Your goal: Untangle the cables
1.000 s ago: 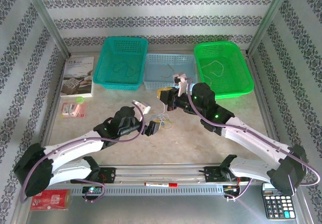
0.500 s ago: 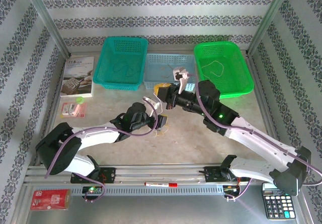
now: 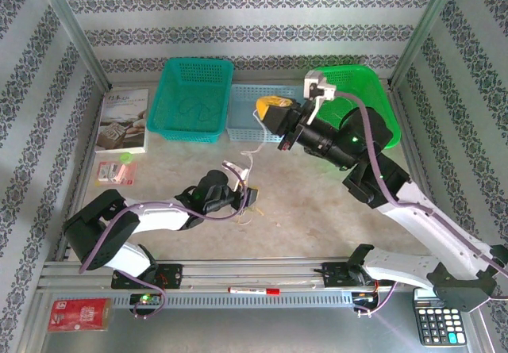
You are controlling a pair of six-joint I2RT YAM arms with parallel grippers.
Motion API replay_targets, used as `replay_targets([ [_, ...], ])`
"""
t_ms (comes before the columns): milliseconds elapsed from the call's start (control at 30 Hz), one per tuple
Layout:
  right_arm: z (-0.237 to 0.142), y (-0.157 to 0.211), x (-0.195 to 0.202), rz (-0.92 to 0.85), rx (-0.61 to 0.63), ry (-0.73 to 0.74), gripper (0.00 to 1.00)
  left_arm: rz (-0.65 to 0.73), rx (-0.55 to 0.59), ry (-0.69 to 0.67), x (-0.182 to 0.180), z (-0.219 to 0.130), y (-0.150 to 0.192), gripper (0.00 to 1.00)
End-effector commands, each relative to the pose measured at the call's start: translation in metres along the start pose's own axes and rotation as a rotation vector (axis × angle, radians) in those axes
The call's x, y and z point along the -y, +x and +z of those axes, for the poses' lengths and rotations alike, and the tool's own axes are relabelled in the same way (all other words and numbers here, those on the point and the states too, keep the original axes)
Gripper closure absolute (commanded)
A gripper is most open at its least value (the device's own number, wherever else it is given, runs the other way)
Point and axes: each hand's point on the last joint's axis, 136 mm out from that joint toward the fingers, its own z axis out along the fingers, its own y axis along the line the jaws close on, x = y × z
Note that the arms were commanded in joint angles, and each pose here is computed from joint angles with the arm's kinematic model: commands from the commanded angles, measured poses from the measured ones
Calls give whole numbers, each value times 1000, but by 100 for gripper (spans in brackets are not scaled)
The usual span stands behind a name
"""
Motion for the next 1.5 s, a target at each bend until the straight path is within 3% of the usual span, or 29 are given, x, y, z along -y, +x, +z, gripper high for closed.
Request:
replay_targets([
  [0, -1, -30, 1, -53, 64, 31, 100, -29, 54, 23, 3, -5, -8, 47],
  [267, 1, -69, 19, -81, 120, 92, 100, -45, 47, 16, -1, -9, 3, 47],
  [400, 1, -77, 46, -105, 131, 181, 100, -52, 65, 33, 3, -13, -5, 41],
  [667, -12, -81, 124, -114, 165, 404, 100, -57, 113, 61, 16, -31, -38, 18],
  [767, -20, -83, 156, -124, 185, 503, 100, -65, 140, 67, 21, -39, -54, 1],
  [1200, -95, -120, 315, -244, 405, 1103, 100, -91, 229, 63, 32, -73, -103, 0],
  [1467, -113, -96, 388, -270, 406, 1325, 100, -58, 252, 33, 33, -90, -125, 0],
])
